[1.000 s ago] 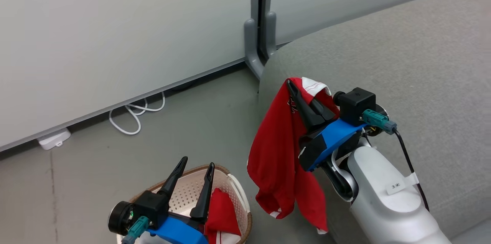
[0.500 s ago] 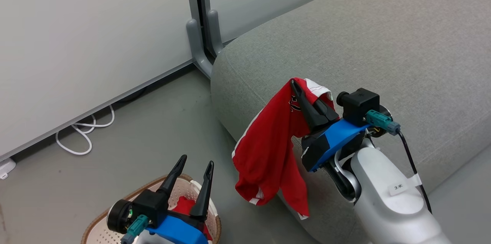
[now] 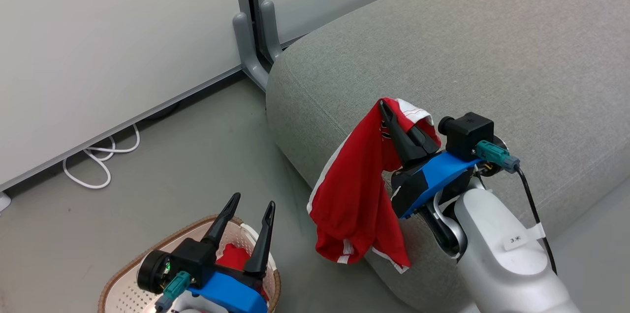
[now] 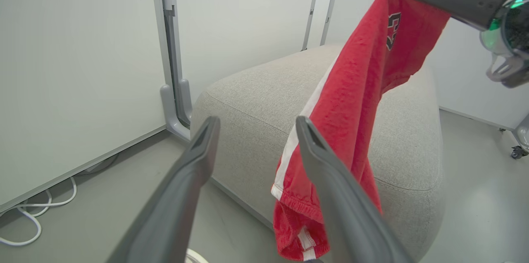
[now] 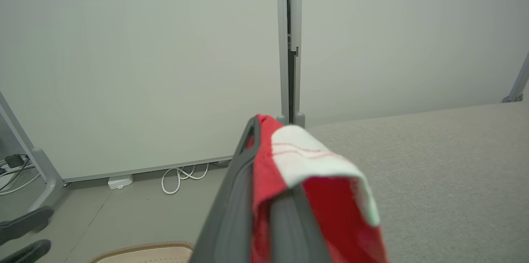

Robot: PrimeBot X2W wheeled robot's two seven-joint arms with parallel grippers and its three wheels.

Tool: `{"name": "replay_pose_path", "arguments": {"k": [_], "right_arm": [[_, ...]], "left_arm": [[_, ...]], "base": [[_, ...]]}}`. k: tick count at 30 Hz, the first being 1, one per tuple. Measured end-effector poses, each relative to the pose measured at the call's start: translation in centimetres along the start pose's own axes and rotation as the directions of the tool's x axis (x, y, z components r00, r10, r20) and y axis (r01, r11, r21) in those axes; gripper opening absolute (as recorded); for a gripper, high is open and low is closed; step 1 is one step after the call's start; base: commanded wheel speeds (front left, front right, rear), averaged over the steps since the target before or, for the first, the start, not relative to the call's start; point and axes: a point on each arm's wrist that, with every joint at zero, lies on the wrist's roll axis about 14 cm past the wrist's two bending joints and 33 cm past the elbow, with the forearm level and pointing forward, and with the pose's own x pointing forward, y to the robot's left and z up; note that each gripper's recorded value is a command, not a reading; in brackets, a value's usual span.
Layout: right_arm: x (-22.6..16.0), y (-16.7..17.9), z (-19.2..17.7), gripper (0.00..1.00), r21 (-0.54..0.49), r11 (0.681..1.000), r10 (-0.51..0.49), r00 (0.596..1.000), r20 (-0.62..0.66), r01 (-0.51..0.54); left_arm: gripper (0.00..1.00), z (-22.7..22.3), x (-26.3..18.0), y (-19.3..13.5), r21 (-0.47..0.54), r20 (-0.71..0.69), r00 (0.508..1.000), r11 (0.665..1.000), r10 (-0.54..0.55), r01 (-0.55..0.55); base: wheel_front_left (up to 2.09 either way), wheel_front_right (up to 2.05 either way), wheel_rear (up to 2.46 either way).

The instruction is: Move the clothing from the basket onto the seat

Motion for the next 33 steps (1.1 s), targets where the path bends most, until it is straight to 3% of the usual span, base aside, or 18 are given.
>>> {"name": "replay_pose_path", "arguments": {"k": [5,12,16,23,27,33], "right_arm": [[1.3,-0.3,0.3,0.0,-0.029,1.0,-0.001,1.0,-0.011,0.001],[6.1,-5.6,7.7,0.0,-0.131,0.987,-0.079,0.992,0.098,0.092],[8.7,-9.2,13.2,0.0,-0.2,0.965,-0.13,0.974,0.185,0.167],[11.4,-15.9,18.0,0.0,-0.282,0.901,-0.257,0.93,0.263,0.329],[13.1,-18.4,15.8,0.0,-0.268,0.886,-0.322,0.918,0.232,0.379],[14.8,-21.4,7.1,0.0,-0.211,0.877,-0.42,0.902,0.1,0.431]], "left_arm": [[1.0,-0.2,0.0,0.8,-0.009,0.0,1.0,1.0,0.016,-0.016],[1.0,-0.4,1.0,2.0,-0.017,0.011,1.0,1.0,0.016,-0.016],[1.0,-0.7,1.8,3.0,-0.006,0.015,1.0,1.0,0.004,-0.004],[1.0,-1.0,3.1,6.1,0.006,0.037,0.999,1.0,0.014,-0.015],[1.0,-1.7,3.4,8.3,0.006,0.043,0.998,0.999,0.039,-0.039],[1.0,-3.7,3.7,11.5,0.003,0.03,0.997,0.997,0.071,-0.071]], "base": [[0.0,0.0,0.0],[0.0,0.0,0.0],[0.0,0.0,0.0],[0.0,0.0,0.0],[0.0,0.0,0.0],[0.0,0.0,0.0]]}}
